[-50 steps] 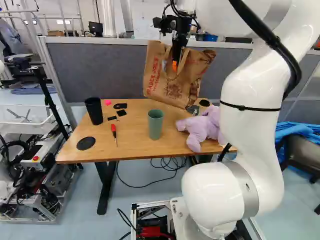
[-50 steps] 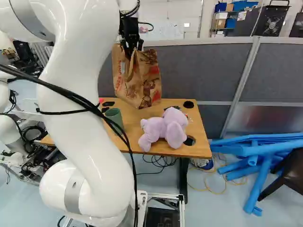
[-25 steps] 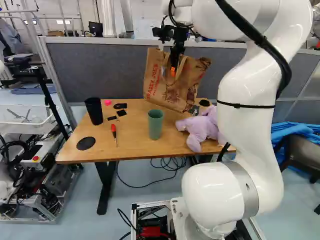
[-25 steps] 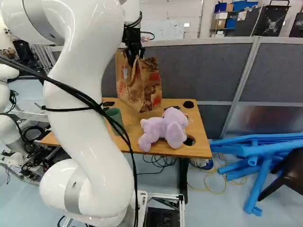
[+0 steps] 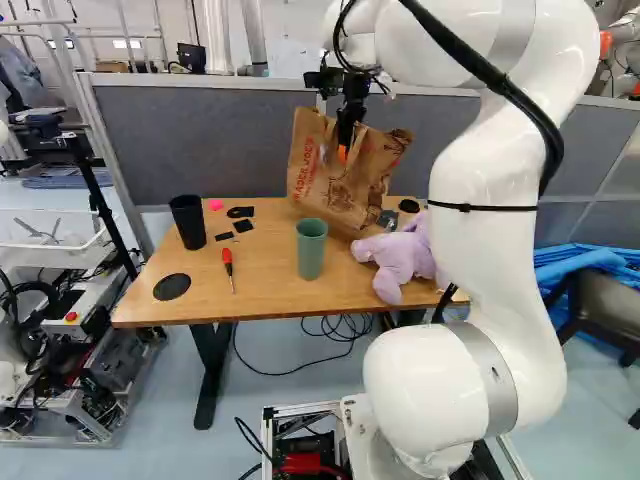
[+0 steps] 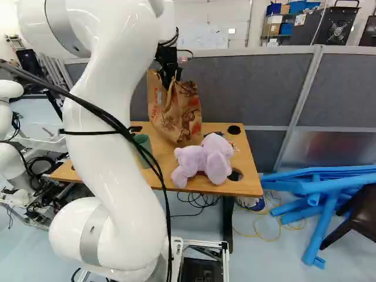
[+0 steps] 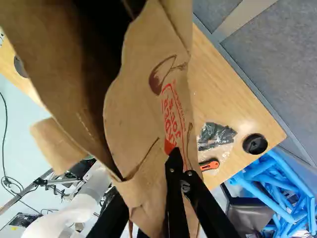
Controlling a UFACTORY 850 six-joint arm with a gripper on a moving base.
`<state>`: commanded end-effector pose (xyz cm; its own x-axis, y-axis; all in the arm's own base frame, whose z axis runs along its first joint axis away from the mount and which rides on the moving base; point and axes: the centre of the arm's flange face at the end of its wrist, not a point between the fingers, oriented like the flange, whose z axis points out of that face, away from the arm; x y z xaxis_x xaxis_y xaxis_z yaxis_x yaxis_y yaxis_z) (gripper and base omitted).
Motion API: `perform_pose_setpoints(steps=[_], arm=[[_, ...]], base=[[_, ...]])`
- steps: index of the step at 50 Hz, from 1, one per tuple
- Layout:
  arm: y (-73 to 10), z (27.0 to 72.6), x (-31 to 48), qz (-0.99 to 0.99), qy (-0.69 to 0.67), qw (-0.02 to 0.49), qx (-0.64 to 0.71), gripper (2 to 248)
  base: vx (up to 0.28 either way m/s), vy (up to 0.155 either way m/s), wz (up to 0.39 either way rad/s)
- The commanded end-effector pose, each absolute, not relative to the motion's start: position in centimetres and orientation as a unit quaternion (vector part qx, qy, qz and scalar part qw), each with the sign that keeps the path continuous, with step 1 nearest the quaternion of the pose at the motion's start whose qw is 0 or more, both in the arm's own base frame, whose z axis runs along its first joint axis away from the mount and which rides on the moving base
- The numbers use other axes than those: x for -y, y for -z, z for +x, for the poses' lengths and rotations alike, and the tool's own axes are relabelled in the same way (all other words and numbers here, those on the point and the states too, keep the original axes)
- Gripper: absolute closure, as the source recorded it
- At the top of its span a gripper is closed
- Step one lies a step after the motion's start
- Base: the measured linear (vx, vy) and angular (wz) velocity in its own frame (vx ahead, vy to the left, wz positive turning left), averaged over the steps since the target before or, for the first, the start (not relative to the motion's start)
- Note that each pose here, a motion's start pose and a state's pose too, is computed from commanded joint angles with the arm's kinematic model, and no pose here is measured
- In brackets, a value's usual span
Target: Pick up the bag on the ground and place it on the table
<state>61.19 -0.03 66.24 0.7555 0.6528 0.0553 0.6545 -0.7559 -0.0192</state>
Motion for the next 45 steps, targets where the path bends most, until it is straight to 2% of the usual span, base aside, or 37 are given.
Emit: perform_pose_setpoints(steps=[19,45], arm=[[-63.5,63.1,0.1,-0.937,0.041,0.011,0.347,229],[-63.2,63.3,0.1,-0.937,0.043,0.010,0.347,229]], base=[[0.000,0.000,0.000],[0.000,0.000,0.000]])
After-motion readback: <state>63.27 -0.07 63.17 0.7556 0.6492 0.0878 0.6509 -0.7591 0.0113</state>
